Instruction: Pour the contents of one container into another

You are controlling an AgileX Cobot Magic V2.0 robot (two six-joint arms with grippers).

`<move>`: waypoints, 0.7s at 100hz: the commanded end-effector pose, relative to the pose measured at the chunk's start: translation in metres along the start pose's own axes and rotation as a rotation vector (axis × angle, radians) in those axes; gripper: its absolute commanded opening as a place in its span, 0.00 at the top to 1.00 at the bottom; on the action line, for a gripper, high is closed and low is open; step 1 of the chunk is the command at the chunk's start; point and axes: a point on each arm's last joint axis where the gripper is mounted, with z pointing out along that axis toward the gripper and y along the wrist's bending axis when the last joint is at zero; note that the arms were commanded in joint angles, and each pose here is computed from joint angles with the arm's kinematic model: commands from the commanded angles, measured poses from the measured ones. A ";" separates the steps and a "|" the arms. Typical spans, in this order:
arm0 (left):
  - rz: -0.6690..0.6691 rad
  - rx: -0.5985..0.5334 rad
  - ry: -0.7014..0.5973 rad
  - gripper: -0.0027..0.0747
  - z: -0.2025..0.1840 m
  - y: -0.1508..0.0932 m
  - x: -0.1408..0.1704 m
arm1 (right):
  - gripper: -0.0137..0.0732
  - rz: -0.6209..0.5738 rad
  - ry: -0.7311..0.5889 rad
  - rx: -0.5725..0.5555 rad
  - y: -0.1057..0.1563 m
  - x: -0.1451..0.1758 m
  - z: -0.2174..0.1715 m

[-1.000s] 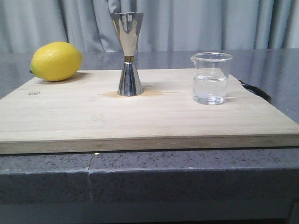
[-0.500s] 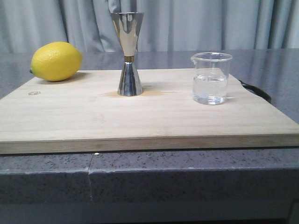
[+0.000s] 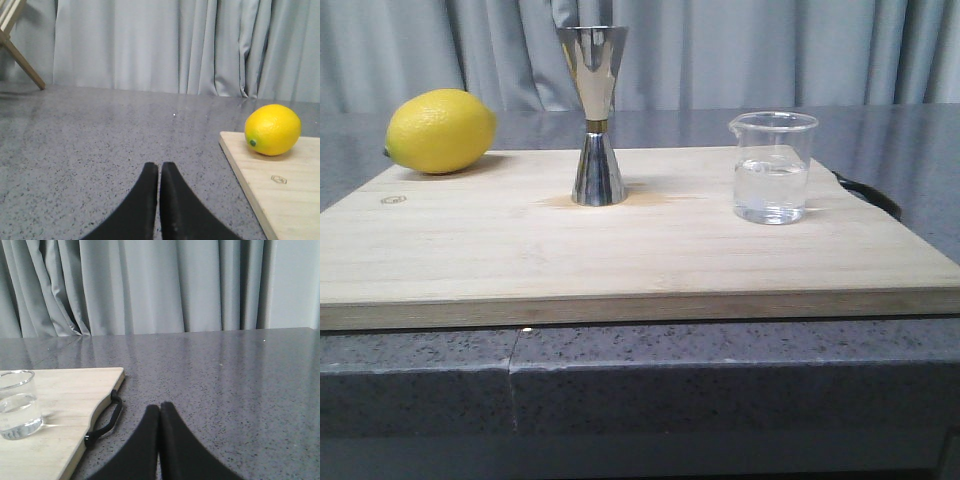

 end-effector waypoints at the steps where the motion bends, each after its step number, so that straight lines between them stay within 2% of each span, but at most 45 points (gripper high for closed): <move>1: -0.013 0.006 -0.146 0.99 -0.003 0.000 -0.011 | 0.90 -0.004 -0.081 0.006 0.000 -0.004 -0.002; 19: -0.049 0.014 -0.205 0.99 -0.008 -0.003 -0.043 | 0.90 0.016 -0.089 0.004 0.000 -0.027 -0.003; 28: -0.049 0.018 -0.183 0.99 -0.011 -0.005 -0.064 | 0.90 0.021 -0.070 0.002 0.001 -0.043 -0.002; 44: -0.035 0.019 -0.078 0.99 -0.008 -0.008 -0.099 | 0.90 0.006 0.004 0.002 0.002 -0.076 0.010; 58: 0.013 0.017 0.045 0.99 0.003 -0.011 -0.129 | 0.90 -0.037 0.126 0.010 0.002 -0.102 0.030; 70: 0.053 0.019 0.151 0.99 0.019 -0.013 -0.142 | 0.90 -0.065 0.201 0.017 0.002 -0.121 0.048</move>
